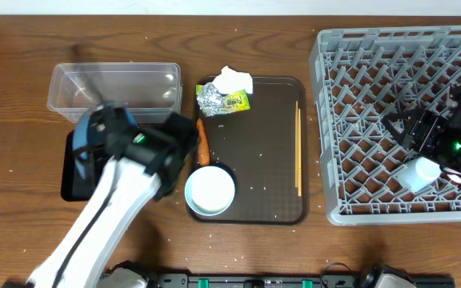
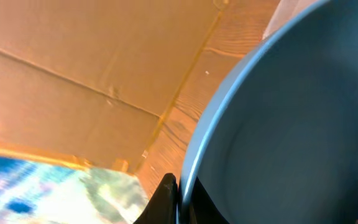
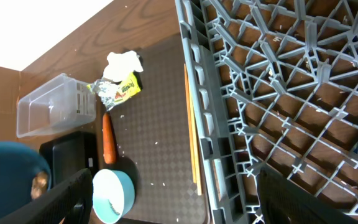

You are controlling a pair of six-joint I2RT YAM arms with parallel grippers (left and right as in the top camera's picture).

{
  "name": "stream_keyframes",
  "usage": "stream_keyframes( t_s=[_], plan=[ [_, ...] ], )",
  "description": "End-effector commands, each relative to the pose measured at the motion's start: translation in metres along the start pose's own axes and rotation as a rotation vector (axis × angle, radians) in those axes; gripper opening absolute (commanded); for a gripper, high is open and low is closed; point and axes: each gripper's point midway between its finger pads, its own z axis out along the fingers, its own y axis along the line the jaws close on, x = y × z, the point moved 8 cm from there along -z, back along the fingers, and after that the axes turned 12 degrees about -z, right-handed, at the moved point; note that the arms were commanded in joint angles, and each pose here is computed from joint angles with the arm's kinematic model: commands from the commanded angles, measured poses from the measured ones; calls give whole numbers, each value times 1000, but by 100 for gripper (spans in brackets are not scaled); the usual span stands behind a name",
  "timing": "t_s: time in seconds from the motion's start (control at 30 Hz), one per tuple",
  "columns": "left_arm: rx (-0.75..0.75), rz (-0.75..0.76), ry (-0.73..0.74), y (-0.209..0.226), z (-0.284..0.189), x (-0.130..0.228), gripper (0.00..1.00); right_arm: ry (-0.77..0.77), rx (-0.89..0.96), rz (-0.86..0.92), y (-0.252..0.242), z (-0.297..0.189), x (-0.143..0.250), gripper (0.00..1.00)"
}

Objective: Sort waste into correct bins and load items into the dishwasher rack
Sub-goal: 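Tilt the teal plate over the black tray to dump the mushroom, then hand the teal plate from the left gripper to the right gripper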

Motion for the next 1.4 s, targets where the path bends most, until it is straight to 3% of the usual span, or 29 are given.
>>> stream_keyframes(
  t_s=[0.0,0.3,0.53,0.63,0.77,0.9,0.97,1.13,1.37],
  plan=[
    [-88,53,-103,-14,4,-7,6,2,-13,-18,5,0,-1,77],
    [-163,171,-224,-29,6,-16,6,8,-13,-14,5,0,0,78],
    [-152,175,-188,-28,6,-13,6,8,-13,-15,5,0,0,79],
    [-141,135,-184,-24,4,-16,6,9,-13,-15,5,0,1,79],
    [-44,-32,-103,-18,-7,-19,6,10,-18,-29,5,0,1,81],
    [151,-179,-39,-14,-32,-29,6,-11,-253,-234,31,0,2,82],
    [328,-185,7,-17,-50,-35,6,-28,-369,-327,46,0,3,81],
    [1093,-37,79,-42,-121,-46,6,-3,-462,-439,74,10,7,84],
    [1385,-57,131,-46,-150,-52,7,24,-550,-560,104,20,14,86]
  ],
)
